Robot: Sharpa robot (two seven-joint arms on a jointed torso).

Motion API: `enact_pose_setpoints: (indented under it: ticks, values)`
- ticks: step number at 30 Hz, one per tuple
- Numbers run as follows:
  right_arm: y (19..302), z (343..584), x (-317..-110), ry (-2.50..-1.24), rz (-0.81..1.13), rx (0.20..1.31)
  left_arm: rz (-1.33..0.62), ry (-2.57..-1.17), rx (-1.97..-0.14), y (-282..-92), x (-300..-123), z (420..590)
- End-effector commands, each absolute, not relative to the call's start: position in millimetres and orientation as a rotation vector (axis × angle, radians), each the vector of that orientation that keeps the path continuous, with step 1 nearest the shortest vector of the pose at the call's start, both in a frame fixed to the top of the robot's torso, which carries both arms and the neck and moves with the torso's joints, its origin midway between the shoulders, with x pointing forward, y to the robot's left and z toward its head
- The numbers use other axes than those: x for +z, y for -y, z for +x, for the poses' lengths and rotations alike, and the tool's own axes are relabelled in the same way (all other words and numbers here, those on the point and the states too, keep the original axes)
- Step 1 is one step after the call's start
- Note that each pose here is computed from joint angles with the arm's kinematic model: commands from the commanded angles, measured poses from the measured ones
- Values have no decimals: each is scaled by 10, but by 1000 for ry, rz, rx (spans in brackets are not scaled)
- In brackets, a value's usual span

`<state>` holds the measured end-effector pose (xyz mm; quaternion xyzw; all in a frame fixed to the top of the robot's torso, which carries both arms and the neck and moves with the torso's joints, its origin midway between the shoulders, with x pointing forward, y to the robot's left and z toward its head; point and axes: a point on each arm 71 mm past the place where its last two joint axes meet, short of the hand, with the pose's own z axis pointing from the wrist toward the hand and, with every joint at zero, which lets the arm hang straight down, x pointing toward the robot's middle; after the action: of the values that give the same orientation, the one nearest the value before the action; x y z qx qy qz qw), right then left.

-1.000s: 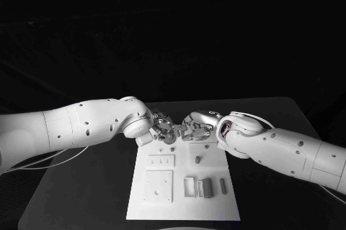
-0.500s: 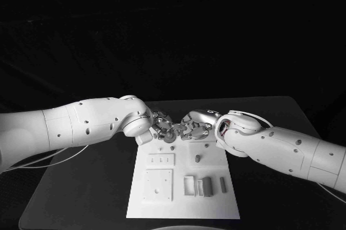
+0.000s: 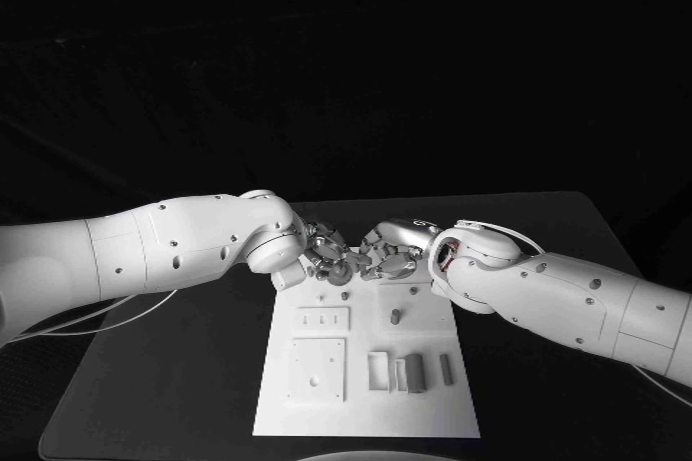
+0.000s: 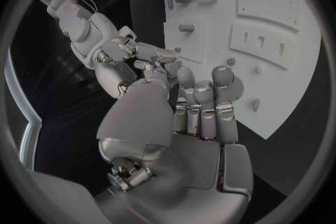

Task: Assemble the parts on the task board

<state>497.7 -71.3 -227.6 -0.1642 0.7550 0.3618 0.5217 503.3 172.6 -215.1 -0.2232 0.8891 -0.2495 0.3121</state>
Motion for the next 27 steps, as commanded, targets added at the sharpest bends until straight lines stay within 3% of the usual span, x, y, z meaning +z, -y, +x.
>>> enact_pose_setpoints:
  ticks: [1, 27]
  values:
    - [686, 4959, -2286, -1820, -415, 866, -572, -2354, -664, -1694, -2143, 5027]
    - [634, 4944, -2285, -1821, -429, 860, -578, -2368, -668, -1649, -2145, 4995]
